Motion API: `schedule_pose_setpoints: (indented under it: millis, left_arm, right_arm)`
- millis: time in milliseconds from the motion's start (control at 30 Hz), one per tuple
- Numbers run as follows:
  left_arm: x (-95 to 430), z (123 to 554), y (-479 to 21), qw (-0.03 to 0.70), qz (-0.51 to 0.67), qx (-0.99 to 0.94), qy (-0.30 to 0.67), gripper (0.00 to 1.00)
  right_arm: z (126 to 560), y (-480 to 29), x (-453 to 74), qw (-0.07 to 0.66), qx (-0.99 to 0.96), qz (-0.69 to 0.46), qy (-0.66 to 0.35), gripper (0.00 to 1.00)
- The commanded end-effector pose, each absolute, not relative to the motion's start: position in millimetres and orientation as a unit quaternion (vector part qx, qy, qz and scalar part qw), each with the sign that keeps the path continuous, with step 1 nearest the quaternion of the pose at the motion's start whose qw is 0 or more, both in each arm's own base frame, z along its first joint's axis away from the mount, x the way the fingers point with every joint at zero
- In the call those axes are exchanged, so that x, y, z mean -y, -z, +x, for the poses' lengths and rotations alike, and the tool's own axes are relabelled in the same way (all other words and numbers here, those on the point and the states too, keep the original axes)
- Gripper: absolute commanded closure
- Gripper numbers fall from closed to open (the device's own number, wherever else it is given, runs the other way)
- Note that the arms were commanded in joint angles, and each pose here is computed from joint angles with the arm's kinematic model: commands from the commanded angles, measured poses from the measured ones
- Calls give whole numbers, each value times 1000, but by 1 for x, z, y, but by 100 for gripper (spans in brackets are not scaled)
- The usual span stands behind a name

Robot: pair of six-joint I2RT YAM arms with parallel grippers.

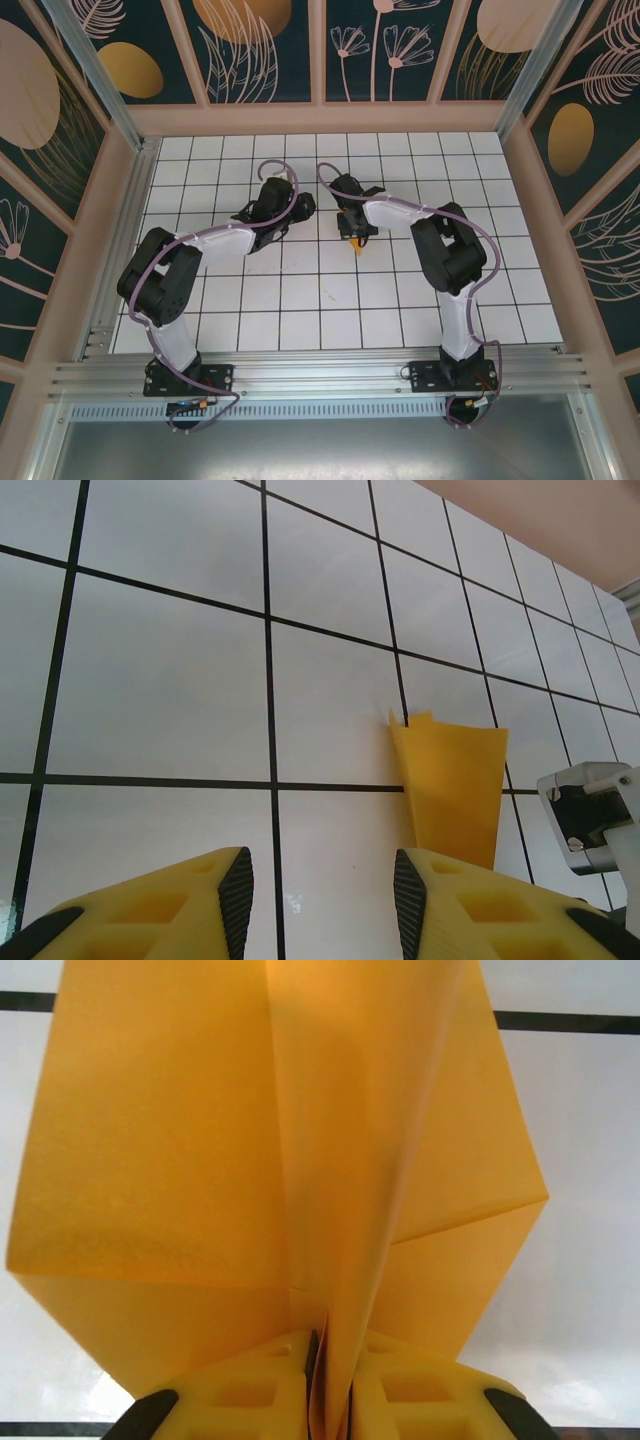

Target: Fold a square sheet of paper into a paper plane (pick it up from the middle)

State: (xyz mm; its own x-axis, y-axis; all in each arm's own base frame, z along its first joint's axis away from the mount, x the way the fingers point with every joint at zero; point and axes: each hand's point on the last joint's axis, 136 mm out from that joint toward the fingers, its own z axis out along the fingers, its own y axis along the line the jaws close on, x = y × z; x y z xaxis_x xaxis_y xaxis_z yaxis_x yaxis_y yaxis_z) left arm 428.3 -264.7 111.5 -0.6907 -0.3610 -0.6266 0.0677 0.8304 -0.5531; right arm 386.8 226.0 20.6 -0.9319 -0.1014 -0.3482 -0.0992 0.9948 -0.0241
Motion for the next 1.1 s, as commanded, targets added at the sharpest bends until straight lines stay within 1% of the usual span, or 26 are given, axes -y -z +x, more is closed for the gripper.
schedule_pose_setpoints:
  millis: [0,67,133,200,267,467,567,633,767,833,867,900,1033,1067]
  left_arm:
    - [269,432,-130,399,-85,-862,301,55]
    - [271,433,-130,398,-84,-862,303,55]
    - [272,434,-131,398,-84,-861,305,55]
    - [272,435,-131,398,-85,-861,306,55]
    - [274,435,-131,396,-84,-861,306,55]
    - [275,436,-128,394,-84,-863,306,55]
    - [276,436,-126,390,-83,-864,308,55]
    - [276,435,-126,390,-83,-864,308,55]
    - [276,436,-128,391,-83,-863,309,55]
    - [276,436,-129,392,-83,-862,309,55]
    - [276,436,-129,392,-83,-862,309,55]
    - [276,436,-130,393,-83,-862,309,55]
    - [276,435,-128,392,-83,-862,309,54]
    - [276,435,-128,391,-83,-863,310,54]
  right_arm:
    - [383,-27,-236,162,-985,-60,-6,78]
    - [388,-39,-240,172,-983,-59,-12,78]
    - [390,-42,-240,176,-982,-59,-14,75]
    - [390,-38,-241,172,-983,-61,-16,76]
    - [389,-32,-242,165,-984,-63,-14,74]
    - [387,-18,-248,148,-986,-68,-18,74]
    - [389,-14,-247,149,-986,-72,-8,77]
    - [390,-17,-247,151,-986,-73,-5,79]
    - [394,-28,-245,167,-983,-79,7,86]
    - [395,-29,-243,168,-982,-83,16,88]
    - [394,-28,-244,166,-982,-87,19,92]
    - [393,-26,-243,163,-982,-90,23,94]
    - [388,-19,-245,155,-983,-99,27,96]
    - [388,-18,-246,155,-982,-100,29,99]
